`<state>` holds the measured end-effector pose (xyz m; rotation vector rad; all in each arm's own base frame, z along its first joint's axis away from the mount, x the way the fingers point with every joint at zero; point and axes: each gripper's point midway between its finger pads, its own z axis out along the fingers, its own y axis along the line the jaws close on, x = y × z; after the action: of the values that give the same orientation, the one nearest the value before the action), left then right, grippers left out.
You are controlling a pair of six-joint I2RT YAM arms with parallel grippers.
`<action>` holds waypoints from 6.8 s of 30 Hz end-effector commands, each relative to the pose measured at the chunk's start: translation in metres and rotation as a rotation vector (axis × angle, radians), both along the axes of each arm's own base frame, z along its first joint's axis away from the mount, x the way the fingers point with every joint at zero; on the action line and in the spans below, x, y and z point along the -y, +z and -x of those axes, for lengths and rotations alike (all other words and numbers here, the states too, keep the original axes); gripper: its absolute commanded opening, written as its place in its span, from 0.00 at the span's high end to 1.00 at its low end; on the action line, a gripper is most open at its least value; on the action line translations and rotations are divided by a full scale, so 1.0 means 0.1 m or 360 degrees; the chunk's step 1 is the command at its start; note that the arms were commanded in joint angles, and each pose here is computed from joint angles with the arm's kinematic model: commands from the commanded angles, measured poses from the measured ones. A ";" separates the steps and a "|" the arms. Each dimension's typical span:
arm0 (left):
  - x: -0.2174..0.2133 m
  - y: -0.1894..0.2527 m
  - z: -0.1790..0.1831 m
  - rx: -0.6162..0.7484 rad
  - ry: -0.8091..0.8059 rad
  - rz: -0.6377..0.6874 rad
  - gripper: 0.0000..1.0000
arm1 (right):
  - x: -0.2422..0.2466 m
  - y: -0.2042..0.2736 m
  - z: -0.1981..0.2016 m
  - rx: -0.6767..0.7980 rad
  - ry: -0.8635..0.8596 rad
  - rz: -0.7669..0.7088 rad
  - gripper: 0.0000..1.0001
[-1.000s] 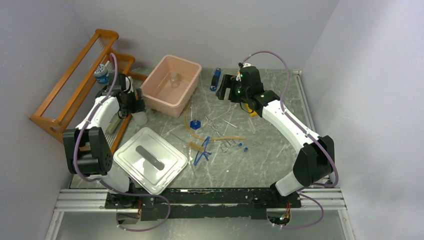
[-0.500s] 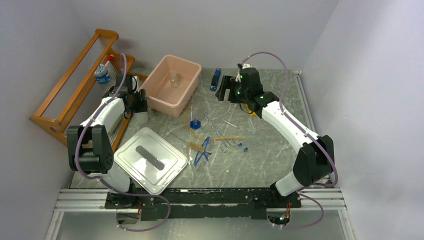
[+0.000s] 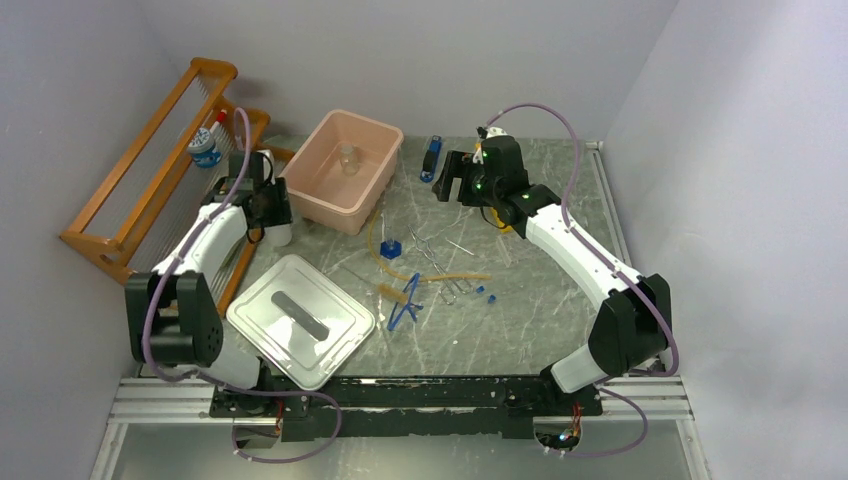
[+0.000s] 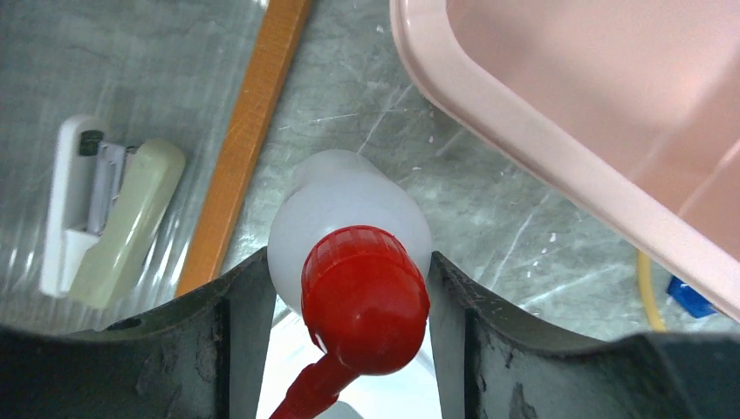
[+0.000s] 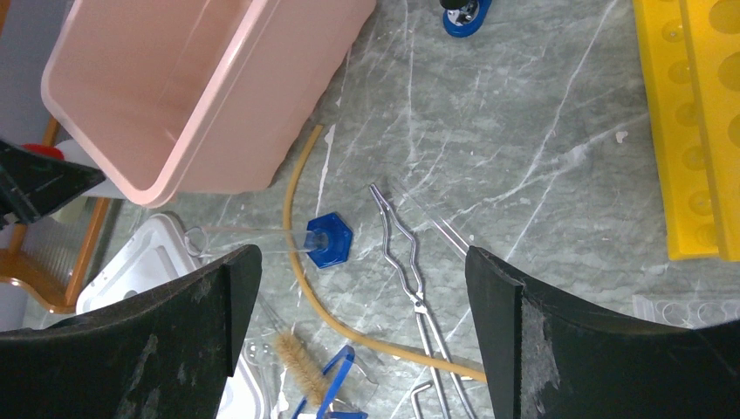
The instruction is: Organize the chemistry lab equipment
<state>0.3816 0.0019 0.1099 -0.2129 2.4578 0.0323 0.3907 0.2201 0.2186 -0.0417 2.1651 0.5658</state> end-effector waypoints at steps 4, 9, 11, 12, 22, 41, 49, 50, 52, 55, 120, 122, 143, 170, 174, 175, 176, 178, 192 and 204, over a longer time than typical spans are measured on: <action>-0.11 0.78 0.26 0.0251 0.0207 0.0001 0.50 | -0.02 0.06 0.03 0.0017 0.0005 -0.0035 0.10; -0.08 1.51 0.41 0.0518 0.0234 0.0075 0.49 | -0.02 0.05 0.03 0.0005 -0.0015 -0.0036 0.11; 0.05 1.86 0.41 0.0659 0.0173 0.0191 0.49 | 0.00 0.06 0.02 0.0007 -0.0033 -0.0030 0.11; 0.11 2.03 0.41 0.0726 0.0140 0.0244 0.49 | 0.00 0.07 0.02 0.0011 -0.0039 -0.0029 0.11; 0.80 2.57 0.01 0.0925 -0.0282 0.0595 0.49 | 0.05 0.14 0.07 0.0062 -0.0051 -0.0040 0.11; 1.23 0.65 -1.10 0.0386 -0.0151 0.0122 0.52 | 0.16 0.11 0.04 0.0099 -0.0112 0.0026 0.11; 1.23 0.19 -1.49 0.0414 -0.0097 0.0042 0.54 | 0.15 0.11 -0.01 0.0105 -0.0121 0.0030 0.11; 1.24 0.16 -1.53 0.0414 -0.0096 0.0038 0.54 | 0.15 0.11 -0.01 0.0107 -0.0127 0.0033 0.11; 1.24 0.09 -1.60 0.0425 -0.0095 0.0022 0.54 | 0.17 0.12 -0.02 0.0110 -0.0141 0.0041 0.11; 1.19 0.01 -1.68 0.0429 -0.0042 -0.0011 0.54 | 0.20 0.13 -0.03 0.0113 -0.0160 0.0062 0.11; 1.27 1.97 0.47 0.1016 -0.0555 0.0683 0.15 | -1.47 -0.53 0.19 0.0152 0.0434 0.0353 0.51; 1.30 1.92 0.51 0.1003 -0.0561 0.0712 0.16 | -1.43 -0.55 0.14 0.0177 0.0404 0.0400 0.54; 1.87 1.76 0.61 0.0977 -0.1043 0.0948 0.17 | -1.16 0.28 0.30 0.0392 0.0541 0.0379 0.76; 2.70 1.80 1.17 0.0507 -0.2076 0.1078 0.42 | -1.13 1.07 1.07 0.0199 0.1271 -0.0473 0.83; 2.74 1.81 1.23 0.0511 -0.2134 0.1099 0.52 | -1.15 1.12 1.11 0.0197 0.1305 -0.0509 0.83; 2.75 1.83 1.24 0.0512 -0.2147 0.1113 0.54 | -1.15 1.12 1.10 0.0196 0.1306 -0.0511 0.83; 2.76 1.84 1.26 0.0514 -0.2166 0.1128 0.56 | -1.16 1.13 1.10 0.0194 0.1309 -0.0515 0.83; 2.76 1.84 1.31 0.0507 -0.2209 0.1134 0.57 | -1.16 1.14 1.09 0.0192 0.1306 -0.0525 0.84; 2.72 1.81 1.17 0.0572 -0.2145 0.0989 0.95 | -0.95 1.21 0.70 0.0268 0.0972 -0.0476 0.37; 2.21 1.56 -0.19 0.0512 -0.1419 0.0524 0.95 | -0.35 1.13 0.04 0.0375 0.0350 -0.0237 0.30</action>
<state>0.3518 -0.2473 0.2655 0.8438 1.9527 -0.8941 0.3705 0.2781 0.3182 -0.3498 1.9419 0.9543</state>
